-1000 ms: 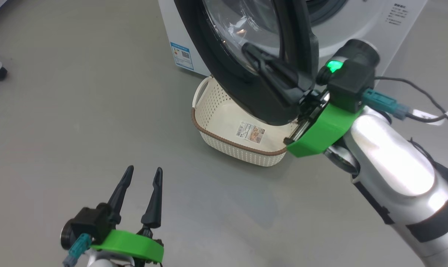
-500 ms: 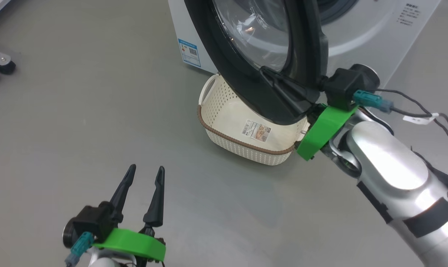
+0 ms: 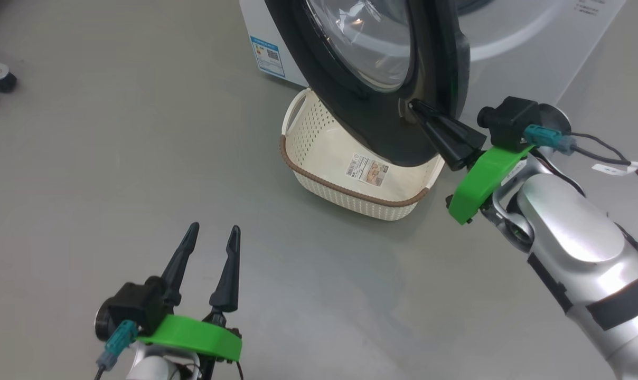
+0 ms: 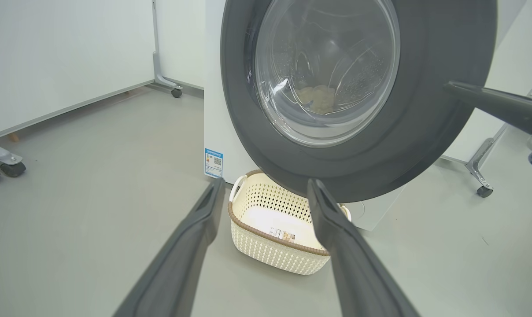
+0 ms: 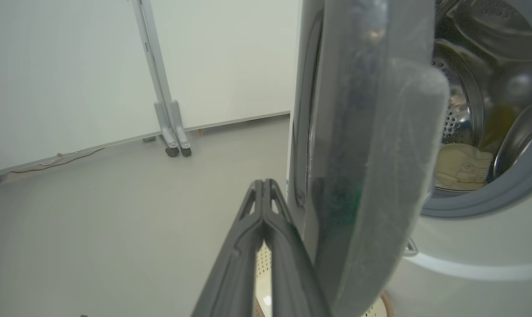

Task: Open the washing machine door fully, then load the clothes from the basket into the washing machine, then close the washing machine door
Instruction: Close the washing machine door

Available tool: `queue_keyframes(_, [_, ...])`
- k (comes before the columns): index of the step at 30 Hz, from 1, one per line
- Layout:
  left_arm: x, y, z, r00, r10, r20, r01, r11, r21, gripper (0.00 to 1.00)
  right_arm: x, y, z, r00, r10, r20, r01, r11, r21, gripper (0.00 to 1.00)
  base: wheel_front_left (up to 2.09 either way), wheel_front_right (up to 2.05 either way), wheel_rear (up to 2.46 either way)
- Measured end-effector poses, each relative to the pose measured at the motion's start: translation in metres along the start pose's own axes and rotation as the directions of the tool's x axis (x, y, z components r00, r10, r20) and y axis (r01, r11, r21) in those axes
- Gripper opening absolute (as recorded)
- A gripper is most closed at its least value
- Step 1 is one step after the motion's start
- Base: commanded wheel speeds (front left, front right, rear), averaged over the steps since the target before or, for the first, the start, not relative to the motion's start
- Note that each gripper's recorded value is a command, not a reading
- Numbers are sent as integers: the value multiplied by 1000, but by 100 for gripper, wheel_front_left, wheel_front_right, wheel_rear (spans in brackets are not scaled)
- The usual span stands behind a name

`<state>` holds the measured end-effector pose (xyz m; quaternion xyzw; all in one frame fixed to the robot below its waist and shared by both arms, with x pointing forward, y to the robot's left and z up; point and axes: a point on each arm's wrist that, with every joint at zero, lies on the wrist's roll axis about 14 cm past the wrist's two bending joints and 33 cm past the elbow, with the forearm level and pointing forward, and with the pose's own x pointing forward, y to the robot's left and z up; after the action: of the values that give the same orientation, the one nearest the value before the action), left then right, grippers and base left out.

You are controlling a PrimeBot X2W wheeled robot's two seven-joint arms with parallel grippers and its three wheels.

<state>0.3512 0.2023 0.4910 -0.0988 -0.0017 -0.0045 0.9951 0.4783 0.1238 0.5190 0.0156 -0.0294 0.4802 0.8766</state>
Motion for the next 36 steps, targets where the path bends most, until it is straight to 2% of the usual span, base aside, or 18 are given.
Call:
queue_keyframes(11, [11, -1, -9, 1000, 0, -26, 0, 1000, -4, 100, 3, -50, -14, 994, -107, -20, 107, 994, 0, 0, 0, 0, 0])
queue_keyframes(22, [35, -2, -15, 999, -5, -38, 5, 1000, -8, 100, 12, -111, -26, 979, -201, -35, 198, 978, -65, 0, 0, 0, 0])
queue_keyframes(36, [57, 2, -33, 997, 7, -78, -7, 1000, -6, 100, 28, -193, -35, 945, -327, -23, 323, 940, -113, 0, 0, 0, 0])
